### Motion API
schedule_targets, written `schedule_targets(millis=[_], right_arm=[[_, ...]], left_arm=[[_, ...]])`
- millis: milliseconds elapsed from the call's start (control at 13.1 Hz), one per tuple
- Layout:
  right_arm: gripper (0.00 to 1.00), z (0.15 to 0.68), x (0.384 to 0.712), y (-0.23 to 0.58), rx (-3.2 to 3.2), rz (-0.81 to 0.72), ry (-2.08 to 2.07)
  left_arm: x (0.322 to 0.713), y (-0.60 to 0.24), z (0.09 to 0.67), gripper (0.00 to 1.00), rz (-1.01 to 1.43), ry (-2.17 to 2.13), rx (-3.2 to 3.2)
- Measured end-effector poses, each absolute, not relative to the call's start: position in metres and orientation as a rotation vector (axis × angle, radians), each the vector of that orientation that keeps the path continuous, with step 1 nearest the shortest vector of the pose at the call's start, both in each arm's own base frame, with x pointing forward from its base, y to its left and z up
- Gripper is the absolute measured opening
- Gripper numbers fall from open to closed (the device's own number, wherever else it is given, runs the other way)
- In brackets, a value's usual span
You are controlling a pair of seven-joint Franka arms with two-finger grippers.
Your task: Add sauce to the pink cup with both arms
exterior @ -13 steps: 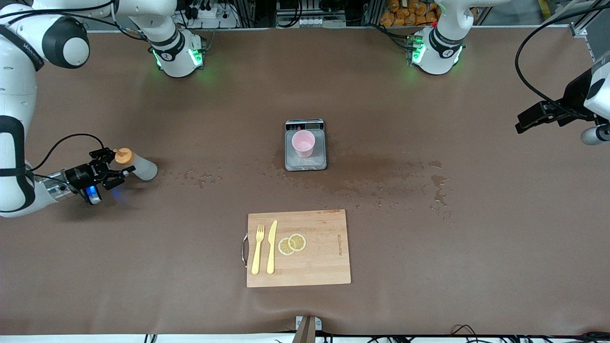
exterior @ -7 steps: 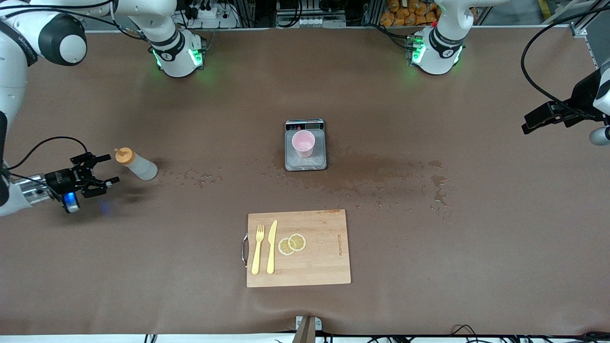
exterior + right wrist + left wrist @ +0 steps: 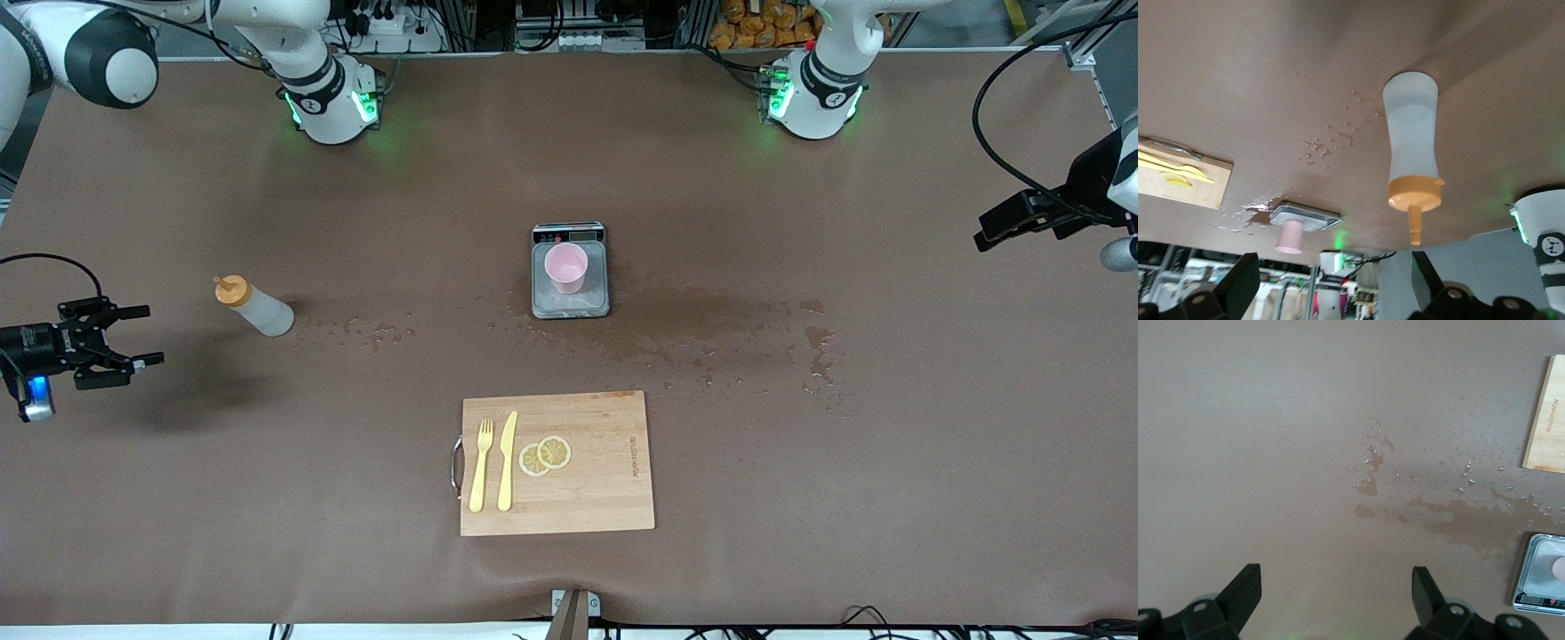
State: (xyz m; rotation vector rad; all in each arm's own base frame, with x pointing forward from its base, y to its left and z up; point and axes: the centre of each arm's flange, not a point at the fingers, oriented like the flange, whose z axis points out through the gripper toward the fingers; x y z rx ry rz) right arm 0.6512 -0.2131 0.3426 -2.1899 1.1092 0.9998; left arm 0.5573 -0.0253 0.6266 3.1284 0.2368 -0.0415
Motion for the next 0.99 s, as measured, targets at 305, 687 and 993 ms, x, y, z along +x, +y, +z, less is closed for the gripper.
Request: schedule_targets(millis=[305,687,993], right_arm=[[1.00,0.398,0.670,-0.125,-2.500,0.950,1.014],[1.00,0.484,0.664,-0.081,-2.819,0.701,0.775],[1.00,0.535,0.645,-0.043,-2.990,0.461,0.607]], left_arm=[[0.558,-0.025,0.626,1.00,-0.041,0.231,3.129],[0.558,-0.025,0.626,1.00,-0.039,0.229,3.129],[0.559,-0.026,0.625,1.00,-0.040,0.229,3.129]])
